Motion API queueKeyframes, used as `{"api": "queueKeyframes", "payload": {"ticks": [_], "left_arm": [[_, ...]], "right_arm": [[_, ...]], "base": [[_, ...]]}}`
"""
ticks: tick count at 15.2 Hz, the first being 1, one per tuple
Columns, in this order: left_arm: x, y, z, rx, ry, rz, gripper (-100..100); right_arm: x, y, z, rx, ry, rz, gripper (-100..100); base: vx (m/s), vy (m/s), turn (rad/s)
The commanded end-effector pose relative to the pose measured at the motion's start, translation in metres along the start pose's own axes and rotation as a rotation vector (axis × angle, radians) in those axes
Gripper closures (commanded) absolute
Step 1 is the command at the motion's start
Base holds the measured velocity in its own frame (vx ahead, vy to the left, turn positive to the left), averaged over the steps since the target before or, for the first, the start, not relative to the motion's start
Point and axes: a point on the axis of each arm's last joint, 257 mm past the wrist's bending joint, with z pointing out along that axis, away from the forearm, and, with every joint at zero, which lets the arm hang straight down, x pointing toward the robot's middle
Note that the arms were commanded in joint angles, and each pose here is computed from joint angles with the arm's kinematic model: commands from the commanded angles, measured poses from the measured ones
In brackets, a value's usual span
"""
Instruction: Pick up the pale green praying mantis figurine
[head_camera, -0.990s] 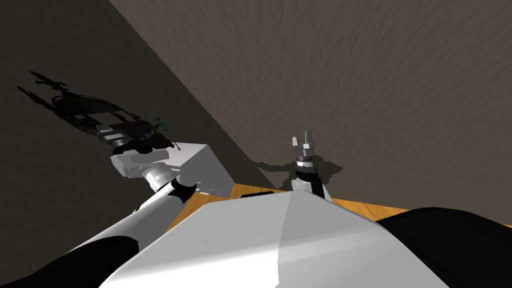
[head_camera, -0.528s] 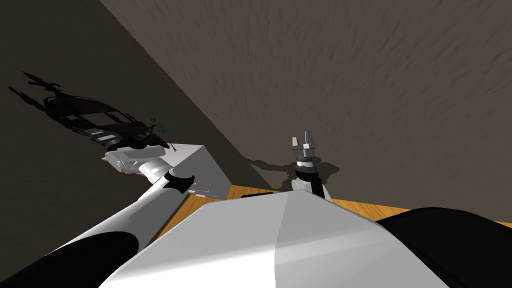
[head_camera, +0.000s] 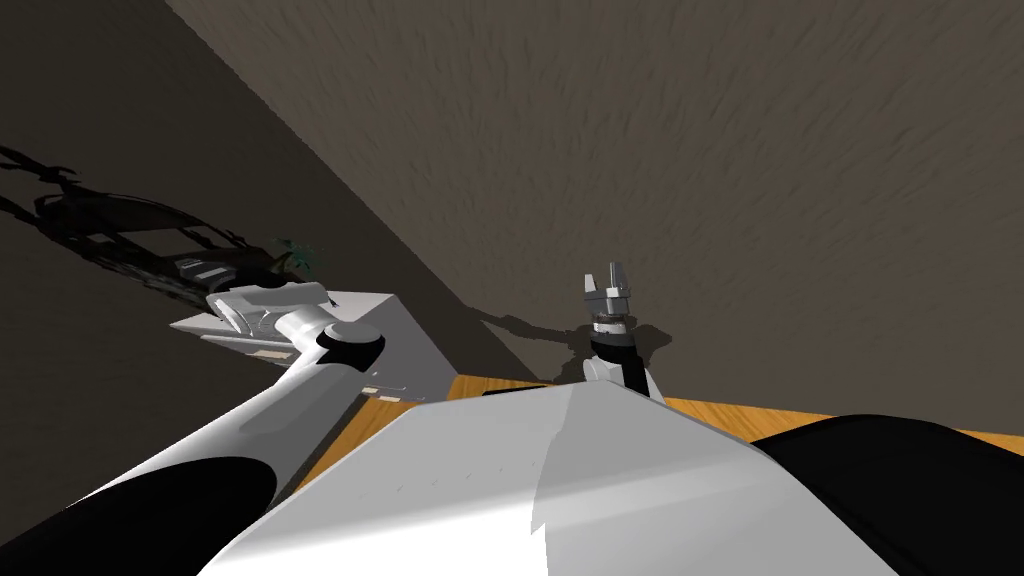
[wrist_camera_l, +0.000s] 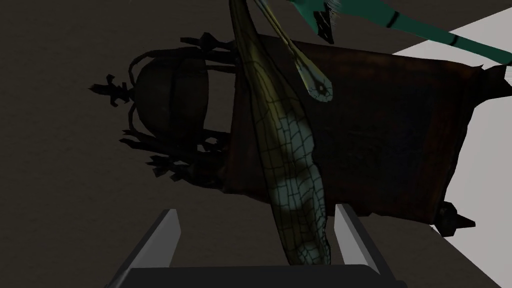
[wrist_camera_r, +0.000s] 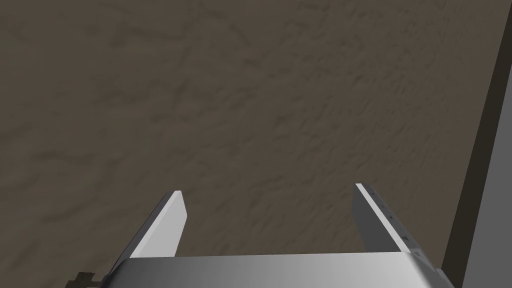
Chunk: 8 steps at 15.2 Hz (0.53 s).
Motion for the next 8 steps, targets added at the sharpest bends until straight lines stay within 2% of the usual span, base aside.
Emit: {"api": "queueKeyframes", "payload": {"ticks": [1,3,4,5,8], "left_arm": [[-0.0039,-0.0105,0.0024,0.003,-0.013,-0.038,-100],[-0.0056,-0.0150,0.0034,0.005,-0.018,-0.054,-100],[-0.0031,-0.0090,0.0021,0.002,-0.011,-0.040,-100],[-0.0039,-0.0098,0.0021,0.002,-0.013,-0.043,100],[-0.0047,-0.0103,0.0024,0.003,-0.014,-0.043,100]], "right_arm": [[0.0000,0.0000,0.0000,0.000,0.000,0.000,0],[0.0000,0.0000,0.0001,0.000,0.000,0.000,0],[-0.0001,0.0000,0.0001,0.000,0.000,0.000,0],[-0.0001,-0.0001,0.0000,0.000,0.000,0.000,0],[0.0000,0.0000,0.0000,0.000,0.000,0.000,0]], "base": [[-0.084,0.070,0.060],[-0.147,0.199,0.031],[-0.089,0.137,-0.008],[-0.029,0.047,-0.010],[-0.008,0.016,0.005]]}}
